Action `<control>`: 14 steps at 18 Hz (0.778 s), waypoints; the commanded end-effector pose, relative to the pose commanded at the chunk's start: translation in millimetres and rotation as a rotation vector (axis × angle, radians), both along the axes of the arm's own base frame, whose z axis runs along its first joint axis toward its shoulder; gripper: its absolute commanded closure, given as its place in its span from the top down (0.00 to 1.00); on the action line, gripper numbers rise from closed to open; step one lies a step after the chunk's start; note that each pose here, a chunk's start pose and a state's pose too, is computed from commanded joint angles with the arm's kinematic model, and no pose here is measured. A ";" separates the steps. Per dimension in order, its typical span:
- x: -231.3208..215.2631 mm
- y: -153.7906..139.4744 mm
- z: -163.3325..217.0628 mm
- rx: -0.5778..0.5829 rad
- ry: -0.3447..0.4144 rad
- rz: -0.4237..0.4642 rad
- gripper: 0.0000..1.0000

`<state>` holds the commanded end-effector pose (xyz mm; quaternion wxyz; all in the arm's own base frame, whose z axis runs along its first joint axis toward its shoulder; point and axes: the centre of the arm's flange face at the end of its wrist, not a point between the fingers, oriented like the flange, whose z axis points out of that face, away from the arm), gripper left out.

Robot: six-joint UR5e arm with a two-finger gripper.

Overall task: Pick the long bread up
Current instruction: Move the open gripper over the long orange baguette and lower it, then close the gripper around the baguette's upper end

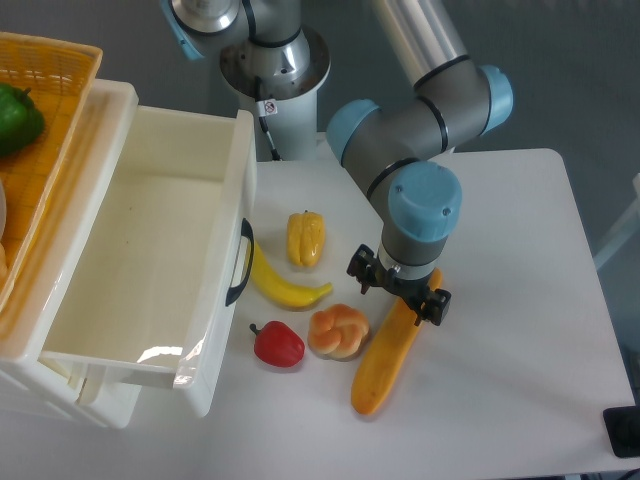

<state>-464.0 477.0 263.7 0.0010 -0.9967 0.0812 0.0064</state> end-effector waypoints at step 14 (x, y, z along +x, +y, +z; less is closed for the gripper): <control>-20.4 -16.8 -40.2 -0.055 0.012 -0.031 1.00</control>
